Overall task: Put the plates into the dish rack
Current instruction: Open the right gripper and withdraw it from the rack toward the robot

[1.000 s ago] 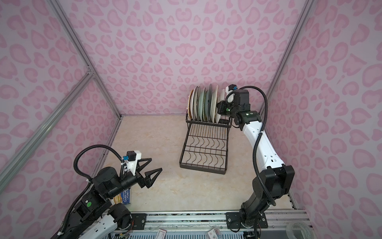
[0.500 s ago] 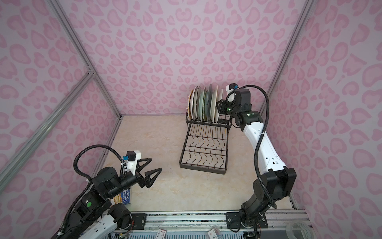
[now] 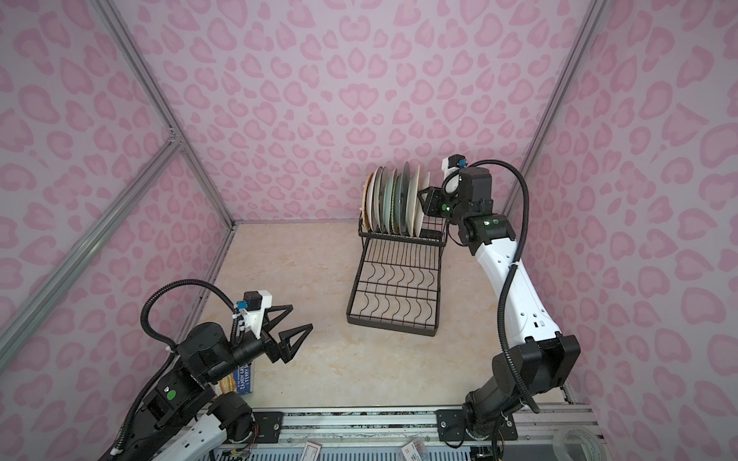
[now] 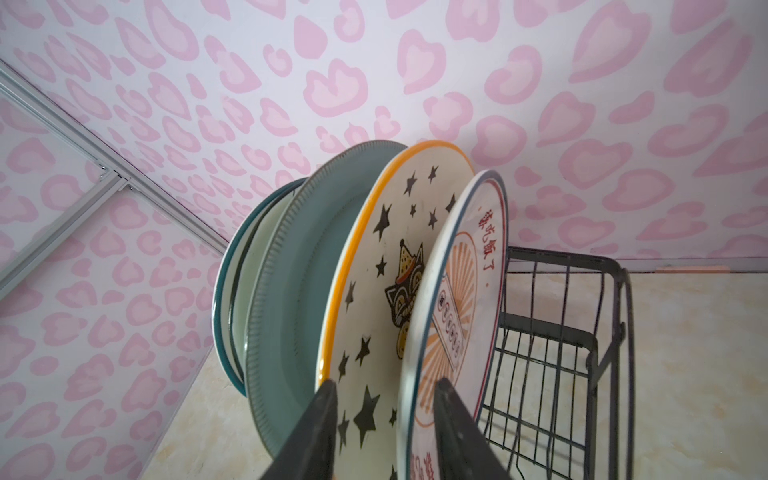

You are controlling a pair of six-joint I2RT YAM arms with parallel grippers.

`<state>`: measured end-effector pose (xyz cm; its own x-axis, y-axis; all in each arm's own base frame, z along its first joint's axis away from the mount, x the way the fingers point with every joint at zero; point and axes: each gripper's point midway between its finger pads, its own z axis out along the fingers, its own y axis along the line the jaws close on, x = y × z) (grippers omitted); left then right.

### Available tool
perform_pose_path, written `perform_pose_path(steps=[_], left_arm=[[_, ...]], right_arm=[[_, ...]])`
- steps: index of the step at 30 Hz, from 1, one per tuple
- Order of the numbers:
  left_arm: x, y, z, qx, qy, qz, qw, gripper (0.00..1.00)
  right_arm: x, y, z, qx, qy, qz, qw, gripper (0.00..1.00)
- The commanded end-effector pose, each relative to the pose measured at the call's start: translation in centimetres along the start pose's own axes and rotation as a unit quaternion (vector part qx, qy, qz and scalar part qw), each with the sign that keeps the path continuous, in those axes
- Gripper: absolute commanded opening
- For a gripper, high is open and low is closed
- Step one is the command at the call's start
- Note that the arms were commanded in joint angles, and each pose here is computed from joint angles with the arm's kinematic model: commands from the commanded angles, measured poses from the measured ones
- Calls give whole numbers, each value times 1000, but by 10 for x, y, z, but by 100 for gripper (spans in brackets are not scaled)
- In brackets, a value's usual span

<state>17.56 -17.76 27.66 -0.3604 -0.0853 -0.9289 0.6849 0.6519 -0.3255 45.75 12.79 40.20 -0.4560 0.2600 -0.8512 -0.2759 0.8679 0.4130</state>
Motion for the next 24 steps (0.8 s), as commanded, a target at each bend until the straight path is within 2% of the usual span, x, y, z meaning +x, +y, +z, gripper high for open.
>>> perform_pose_path(steps=[1,9,14,20,24], left_arm=[[-8,-4,-1,8,-14,1,1000,97],[-7,-3,0,6,-13,-2,1000,97],[-8,-1,2,1,-12,-12,1000,97],[-9,8,8,-22,-6,-49,999,98],[-4,21,20,-51,3,-115,992,98]], right_arm=[[-10,4,-9,-2,-18,-6,1000,40],[-25,2,-45,9,-60,-4,998,46],[-23,4,-85,14,-97,-3,995,52],[31,-13,-123,36,-112,17,993,61],[86,-32,-130,49,-89,45,994,62]])
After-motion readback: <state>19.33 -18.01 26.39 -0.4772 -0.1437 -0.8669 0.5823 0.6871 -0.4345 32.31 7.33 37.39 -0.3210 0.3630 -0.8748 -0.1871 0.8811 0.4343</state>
